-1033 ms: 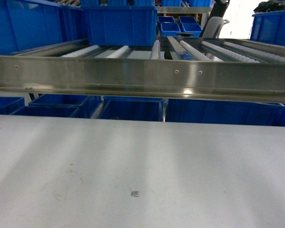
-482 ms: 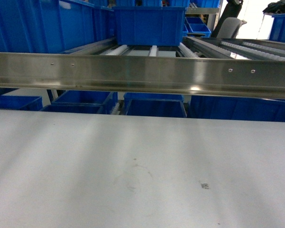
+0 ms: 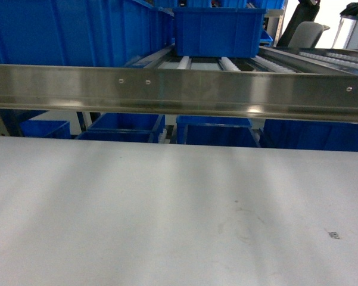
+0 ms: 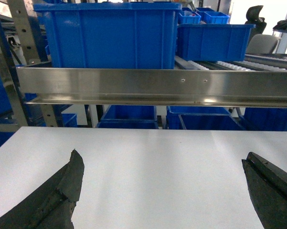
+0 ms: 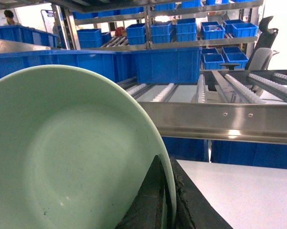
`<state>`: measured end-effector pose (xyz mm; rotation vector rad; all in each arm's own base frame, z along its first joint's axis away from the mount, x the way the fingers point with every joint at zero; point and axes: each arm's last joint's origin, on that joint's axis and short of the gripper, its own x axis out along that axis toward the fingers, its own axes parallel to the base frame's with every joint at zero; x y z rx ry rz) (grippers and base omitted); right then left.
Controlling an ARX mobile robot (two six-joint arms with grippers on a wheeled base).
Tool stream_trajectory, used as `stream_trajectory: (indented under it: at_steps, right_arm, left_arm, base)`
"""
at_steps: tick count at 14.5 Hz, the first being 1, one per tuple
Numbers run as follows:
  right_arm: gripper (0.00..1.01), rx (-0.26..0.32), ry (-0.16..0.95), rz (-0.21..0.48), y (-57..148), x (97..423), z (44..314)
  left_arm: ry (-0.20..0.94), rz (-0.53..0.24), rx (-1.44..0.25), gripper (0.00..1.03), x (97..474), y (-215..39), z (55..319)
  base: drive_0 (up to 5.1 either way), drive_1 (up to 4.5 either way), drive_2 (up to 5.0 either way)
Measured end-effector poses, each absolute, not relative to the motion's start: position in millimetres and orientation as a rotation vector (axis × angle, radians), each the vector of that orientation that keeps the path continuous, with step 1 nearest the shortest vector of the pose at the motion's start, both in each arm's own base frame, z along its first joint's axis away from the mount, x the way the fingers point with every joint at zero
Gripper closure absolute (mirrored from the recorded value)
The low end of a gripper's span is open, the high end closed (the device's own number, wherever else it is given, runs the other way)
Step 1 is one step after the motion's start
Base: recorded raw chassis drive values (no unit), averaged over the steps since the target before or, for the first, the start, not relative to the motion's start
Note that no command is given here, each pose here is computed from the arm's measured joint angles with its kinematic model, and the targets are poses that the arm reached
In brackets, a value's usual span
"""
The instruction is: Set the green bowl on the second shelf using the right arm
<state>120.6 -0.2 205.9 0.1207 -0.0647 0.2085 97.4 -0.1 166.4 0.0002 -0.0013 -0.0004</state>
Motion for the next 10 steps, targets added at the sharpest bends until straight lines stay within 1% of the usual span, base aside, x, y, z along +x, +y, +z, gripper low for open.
stream_trajectory:
  at_steps: [10]
  right_arm:
    - [0.99, 0.120, -0.068, 0.209, -0.2, 120.5, 206.2]
  left_arm:
    - [0.000, 0.000, 0.000, 0.05, 97.4, -0.1, 166.3]
  base:
    - [-4.9, 2.45, 2.5]
